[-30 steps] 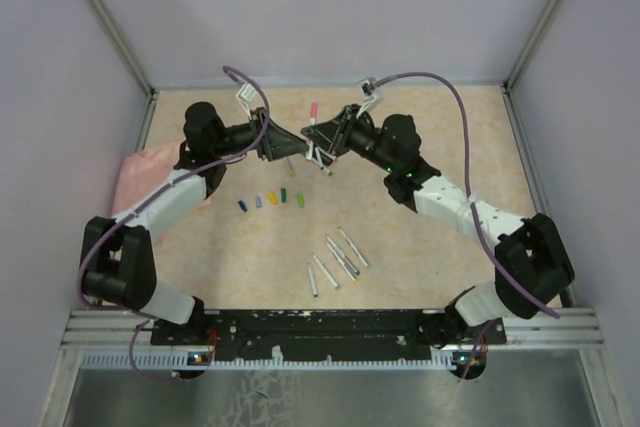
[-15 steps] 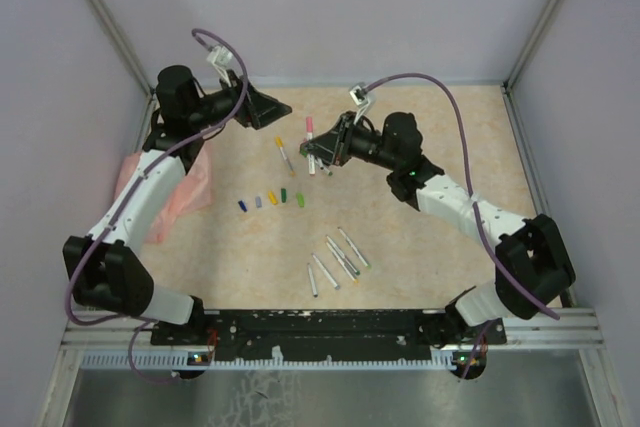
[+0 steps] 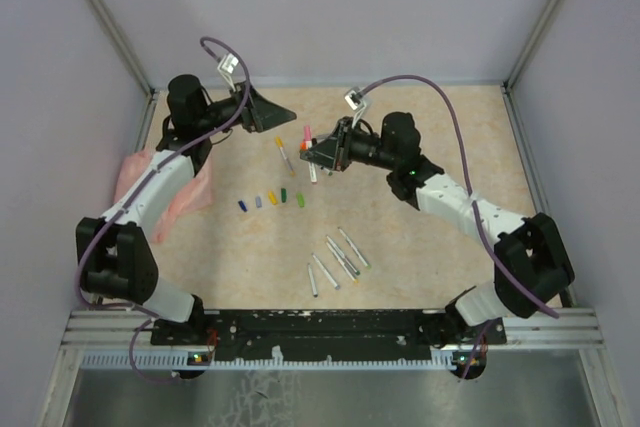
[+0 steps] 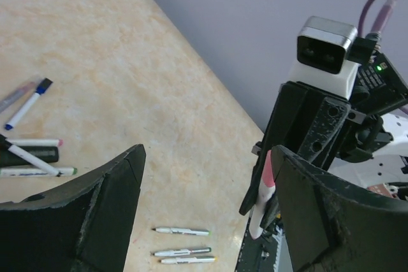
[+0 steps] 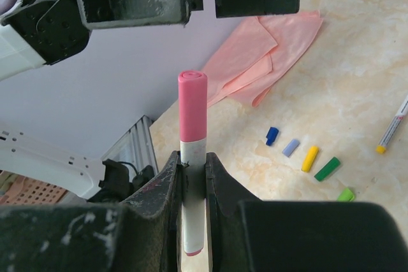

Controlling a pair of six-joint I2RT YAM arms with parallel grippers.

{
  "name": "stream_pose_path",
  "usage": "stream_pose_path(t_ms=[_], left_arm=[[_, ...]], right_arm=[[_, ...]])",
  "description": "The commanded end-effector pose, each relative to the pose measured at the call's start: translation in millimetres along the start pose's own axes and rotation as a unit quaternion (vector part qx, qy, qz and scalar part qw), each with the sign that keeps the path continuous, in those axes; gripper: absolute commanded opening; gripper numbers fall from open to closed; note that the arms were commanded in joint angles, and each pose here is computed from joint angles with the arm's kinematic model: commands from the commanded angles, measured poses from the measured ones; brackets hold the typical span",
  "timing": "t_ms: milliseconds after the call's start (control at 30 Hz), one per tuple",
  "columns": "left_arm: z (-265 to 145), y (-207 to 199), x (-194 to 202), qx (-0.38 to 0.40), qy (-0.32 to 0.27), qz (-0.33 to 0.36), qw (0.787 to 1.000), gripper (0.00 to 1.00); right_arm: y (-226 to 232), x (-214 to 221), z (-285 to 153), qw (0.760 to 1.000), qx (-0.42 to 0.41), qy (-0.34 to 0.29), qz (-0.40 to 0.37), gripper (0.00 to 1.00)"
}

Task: Open the pen caps
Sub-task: Open the pen cap from the pen.

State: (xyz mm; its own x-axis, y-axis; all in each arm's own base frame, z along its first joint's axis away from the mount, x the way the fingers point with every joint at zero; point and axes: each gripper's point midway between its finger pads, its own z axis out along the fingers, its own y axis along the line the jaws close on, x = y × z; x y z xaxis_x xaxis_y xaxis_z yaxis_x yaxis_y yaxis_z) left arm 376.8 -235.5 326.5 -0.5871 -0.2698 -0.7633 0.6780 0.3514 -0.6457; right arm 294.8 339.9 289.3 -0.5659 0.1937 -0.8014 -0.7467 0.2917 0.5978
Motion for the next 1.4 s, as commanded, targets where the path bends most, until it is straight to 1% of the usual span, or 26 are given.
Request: stream_pose_path(t_ms=[0,267,500,567,600,667,900,1000,1100,1200,1267,1300,1367], left_arm=[[6,-28,8,0.059,0.003,0.006,0.998,0.84],[27,-38,27,0.07,0.031,0.02,0.997,0.77],[27,-46,32,0.09,0.034,0.024,0.995,0.69],[26,-50,32,0.101,0.033,0.027,0.994,0.66],[26,-51,34,0.105,0.035,0.026,0.994,0.61],[27,-52,36,0.11,0.037,0.023,0.993,0.57],[31,-54,42,0.118,0.049,0.019,0.992,0.5],[33,-54,45,0.121,0.055,0.018,0.991,0.45],[35,-55,46,0.124,0.059,0.018,0.99,0.37],[36,-56,46,0.126,0.061,0.018,0.99,0.27],[36,-56,46,0.128,0.062,0.018,0.99,0.17],[37,-56,45,0.128,0.061,0.019,0.99,0.09],[37,-57,42,0.127,0.057,0.023,0.99,0.01]], right_arm=[[10,-17,3,1.0,-0.025,-0.014,-0.012,0.0],[9,-16,4,1.0,-0.025,-0.012,-0.007,0.0],[7,-18,4,1.0,-0.023,-0.018,-0.001,0.0],[5,-19,4,1.0,-0.021,-0.02,0.003,0.0],[5,-19,4,1.0,-0.02,-0.02,0.004,0.0],[4,-19,4,1.0,-0.021,-0.021,0.007,0.0],[4,-19,4,0.999,-0.022,-0.022,0.011,0.0],[4,-19,4,0.999,-0.022,-0.021,0.012,0.0],[4,-19,4,0.999,-0.023,-0.022,0.013,0.0],[4,-19,5,0.999,-0.024,-0.021,0.014,0.0],[3,-18,5,0.999,-0.024,-0.02,0.016,0.0],[3,-17,5,0.999,-0.024,-0.019,0.017,0.0],[2,-15,6,0.999,-0.025,-0.016,0.02,0.0]])
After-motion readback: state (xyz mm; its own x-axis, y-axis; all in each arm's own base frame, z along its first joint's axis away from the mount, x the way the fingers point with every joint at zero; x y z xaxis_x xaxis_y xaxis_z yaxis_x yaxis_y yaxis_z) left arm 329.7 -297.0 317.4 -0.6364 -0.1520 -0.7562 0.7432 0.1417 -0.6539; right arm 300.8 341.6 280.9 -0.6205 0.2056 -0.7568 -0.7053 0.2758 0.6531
